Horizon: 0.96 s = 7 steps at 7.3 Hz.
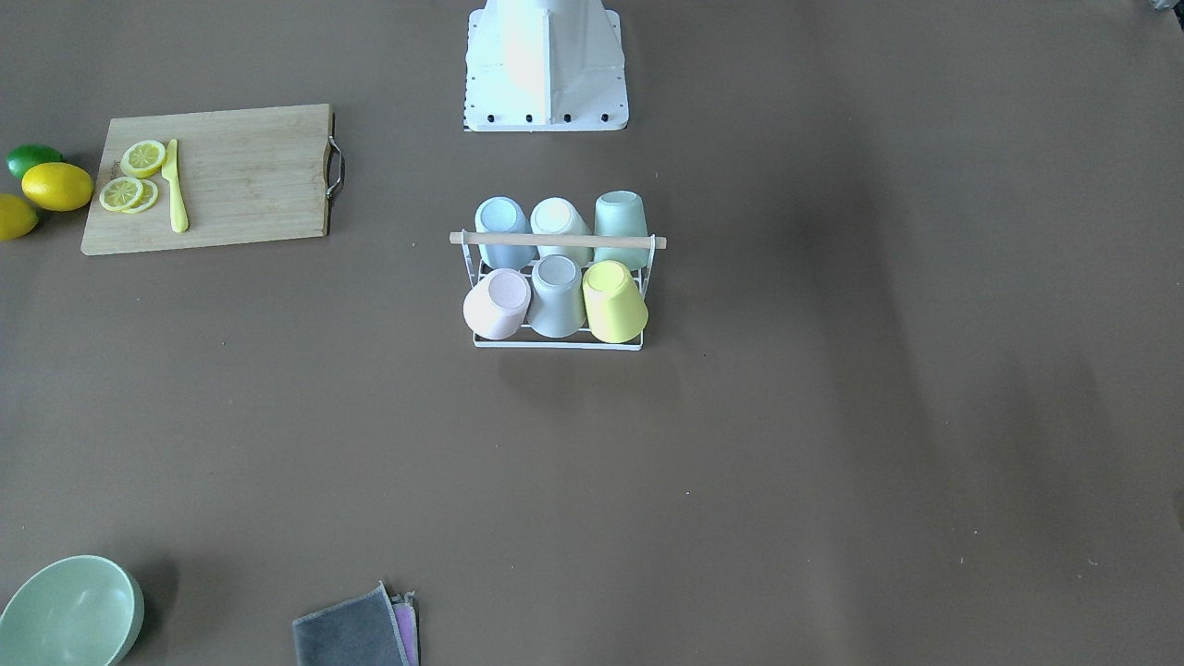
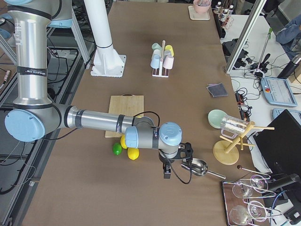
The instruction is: Place cup on cup holder
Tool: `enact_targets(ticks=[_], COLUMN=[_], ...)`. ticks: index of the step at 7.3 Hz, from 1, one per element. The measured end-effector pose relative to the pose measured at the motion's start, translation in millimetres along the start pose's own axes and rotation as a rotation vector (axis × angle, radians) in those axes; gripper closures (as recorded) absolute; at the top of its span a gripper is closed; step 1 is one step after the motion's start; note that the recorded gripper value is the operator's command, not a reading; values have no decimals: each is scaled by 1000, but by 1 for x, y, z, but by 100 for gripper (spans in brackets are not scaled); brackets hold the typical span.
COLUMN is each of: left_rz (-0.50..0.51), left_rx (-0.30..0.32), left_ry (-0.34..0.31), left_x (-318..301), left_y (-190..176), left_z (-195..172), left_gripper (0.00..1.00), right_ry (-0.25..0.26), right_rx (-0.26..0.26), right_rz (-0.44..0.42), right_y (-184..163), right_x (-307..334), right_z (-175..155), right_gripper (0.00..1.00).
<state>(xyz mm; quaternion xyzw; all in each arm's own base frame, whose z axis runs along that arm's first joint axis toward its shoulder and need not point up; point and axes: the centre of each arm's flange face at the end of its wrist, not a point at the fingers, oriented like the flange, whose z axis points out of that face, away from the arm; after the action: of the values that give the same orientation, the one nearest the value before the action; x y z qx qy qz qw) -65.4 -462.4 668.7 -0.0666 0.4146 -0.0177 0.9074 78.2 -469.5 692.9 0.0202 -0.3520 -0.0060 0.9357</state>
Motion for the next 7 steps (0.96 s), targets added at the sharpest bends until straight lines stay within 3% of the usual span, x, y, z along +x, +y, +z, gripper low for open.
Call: enact_targets(ticks=[7], left_rz=[40], left_rx=[37], left_ry=[-4], left_x=[10], left_y=[-7], left_z=[-10], left_gripper=[2], right_ry=[3], right_rx=[1], right_rz=[0], right_y=[-1], right_x=[0], right_z=[-1], right_gripper=[0])
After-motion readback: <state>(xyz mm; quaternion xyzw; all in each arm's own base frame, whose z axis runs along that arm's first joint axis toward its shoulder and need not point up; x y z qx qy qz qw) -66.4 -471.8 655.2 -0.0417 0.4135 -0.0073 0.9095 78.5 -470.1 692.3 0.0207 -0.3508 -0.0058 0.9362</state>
